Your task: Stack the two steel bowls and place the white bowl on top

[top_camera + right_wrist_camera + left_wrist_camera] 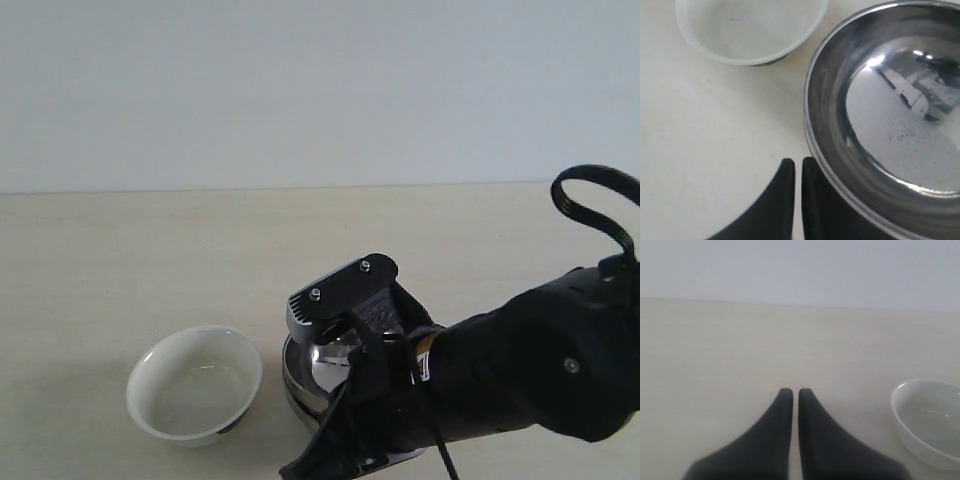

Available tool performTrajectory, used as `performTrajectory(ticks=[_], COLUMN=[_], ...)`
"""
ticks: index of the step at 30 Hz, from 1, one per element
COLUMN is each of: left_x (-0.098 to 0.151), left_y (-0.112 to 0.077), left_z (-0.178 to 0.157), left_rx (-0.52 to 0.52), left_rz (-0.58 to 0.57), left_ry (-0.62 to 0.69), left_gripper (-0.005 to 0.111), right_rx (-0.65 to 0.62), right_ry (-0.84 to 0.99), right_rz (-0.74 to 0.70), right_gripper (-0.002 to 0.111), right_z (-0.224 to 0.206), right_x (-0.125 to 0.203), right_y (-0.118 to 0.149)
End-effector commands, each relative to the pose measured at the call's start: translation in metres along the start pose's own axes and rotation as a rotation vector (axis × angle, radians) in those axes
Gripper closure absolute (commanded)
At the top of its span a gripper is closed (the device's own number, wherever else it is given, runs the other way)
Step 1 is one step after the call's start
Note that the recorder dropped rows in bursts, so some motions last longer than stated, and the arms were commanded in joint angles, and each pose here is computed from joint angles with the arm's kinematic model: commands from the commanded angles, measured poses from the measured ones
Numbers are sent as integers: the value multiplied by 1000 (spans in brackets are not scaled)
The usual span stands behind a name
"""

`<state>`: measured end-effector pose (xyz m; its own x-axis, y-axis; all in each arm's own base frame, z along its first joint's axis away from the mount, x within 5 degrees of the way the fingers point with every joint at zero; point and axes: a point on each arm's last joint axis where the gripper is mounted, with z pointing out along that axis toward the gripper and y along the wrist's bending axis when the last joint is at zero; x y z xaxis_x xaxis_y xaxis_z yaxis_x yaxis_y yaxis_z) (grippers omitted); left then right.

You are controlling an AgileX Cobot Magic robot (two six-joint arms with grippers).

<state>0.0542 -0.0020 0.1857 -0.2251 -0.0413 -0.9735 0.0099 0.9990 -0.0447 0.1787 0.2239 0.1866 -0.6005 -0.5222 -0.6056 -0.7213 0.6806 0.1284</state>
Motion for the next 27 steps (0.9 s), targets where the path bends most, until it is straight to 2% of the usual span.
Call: performTrajectory(ticks=[1,6,15,27], left_x=[0,0,0,0], left_y=[0,0,0,0], left_z=[0,0,0,0], left_rx=[5,5,5,5], left_rz=[-4,-4,-4,-4], left_ry=[-7,-7,-7,-7], left_gripper=[103,103,103,103], right_rx=[-6,-2,28,32], right_ry=[-53,-105,-64,-65], right_rz=[-6,-53,-98,-110], right_gripper=[108,108,108,108], right_z=[-14,-22,5,5], right_x=[-5,-10,-4,-4], right_y=[2,2,-3,-3])
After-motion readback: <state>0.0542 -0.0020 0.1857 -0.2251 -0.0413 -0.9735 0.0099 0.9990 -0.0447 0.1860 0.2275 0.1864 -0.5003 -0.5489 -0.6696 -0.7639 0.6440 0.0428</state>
